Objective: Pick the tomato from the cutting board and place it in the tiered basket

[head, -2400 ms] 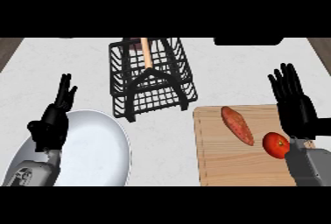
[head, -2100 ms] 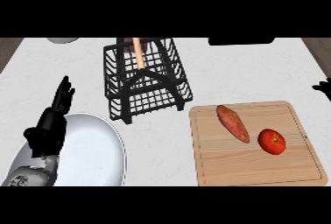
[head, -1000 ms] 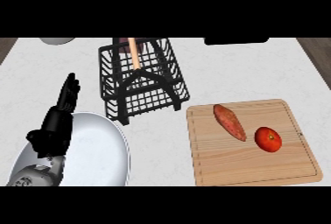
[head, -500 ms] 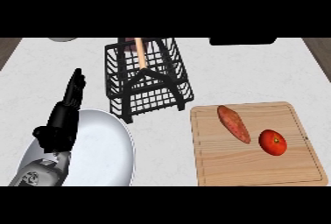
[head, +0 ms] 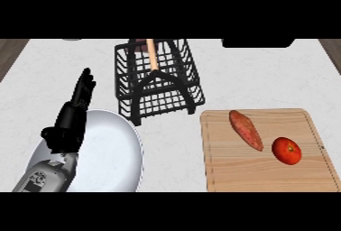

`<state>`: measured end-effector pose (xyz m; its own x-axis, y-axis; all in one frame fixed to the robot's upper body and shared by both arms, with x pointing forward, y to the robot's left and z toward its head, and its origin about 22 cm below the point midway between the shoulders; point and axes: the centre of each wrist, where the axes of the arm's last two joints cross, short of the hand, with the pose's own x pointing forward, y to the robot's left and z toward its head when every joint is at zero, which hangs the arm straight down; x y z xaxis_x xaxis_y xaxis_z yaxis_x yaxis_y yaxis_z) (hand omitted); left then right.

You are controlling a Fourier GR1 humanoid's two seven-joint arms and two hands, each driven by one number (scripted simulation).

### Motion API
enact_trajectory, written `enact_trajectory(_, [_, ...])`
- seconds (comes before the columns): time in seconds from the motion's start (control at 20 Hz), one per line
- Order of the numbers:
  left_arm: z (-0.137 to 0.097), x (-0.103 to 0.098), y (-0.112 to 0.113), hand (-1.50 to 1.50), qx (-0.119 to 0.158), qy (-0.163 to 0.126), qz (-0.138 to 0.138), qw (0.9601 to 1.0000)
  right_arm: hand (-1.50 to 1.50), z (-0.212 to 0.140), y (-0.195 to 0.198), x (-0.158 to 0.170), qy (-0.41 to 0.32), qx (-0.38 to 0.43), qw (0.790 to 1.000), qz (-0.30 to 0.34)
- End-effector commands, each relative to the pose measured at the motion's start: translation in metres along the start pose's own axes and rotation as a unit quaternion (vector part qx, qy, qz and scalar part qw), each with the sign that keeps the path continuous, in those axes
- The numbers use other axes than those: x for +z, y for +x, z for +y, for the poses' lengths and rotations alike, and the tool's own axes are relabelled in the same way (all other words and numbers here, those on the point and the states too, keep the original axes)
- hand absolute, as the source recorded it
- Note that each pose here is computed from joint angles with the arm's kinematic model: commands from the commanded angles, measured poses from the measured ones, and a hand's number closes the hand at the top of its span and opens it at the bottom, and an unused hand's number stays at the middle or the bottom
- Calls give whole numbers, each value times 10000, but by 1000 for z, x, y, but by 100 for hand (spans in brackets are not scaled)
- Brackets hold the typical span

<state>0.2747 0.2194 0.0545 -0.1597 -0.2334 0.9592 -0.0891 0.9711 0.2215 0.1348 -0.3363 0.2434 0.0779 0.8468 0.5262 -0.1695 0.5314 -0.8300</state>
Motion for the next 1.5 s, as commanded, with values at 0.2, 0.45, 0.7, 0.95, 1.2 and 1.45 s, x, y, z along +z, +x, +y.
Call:
enact_trajectory(0.2, [-37,10,-20,0,224,-265,340,9988,-150,6,17,-18,457,335,9970,522])
enact_trajectory(0.45, [-17,8,-22,0,204,-133,371,9990,-150,33,20,-17,767,458,9923,855])
enact_trajectory(0.7, [-23,8,-23,0,173,-162,284,9993,-150,39,29,-17,648,739,9902,996])
enact_trajectory(0.95, [-5,8,-17,0,218,-121,360,9990,-150,35,19,-28,617,973,9872,1107])
enact_trajectory(1.2, [-5,6,-23,0,222,-88,343,9991,-150,50,19,-20,845,1291,9839,903])
enact_trajectory(1.45, [-26,5,-15,0,197,-151,326,9992,-150,62,13,-40,692,1692,9808,676])
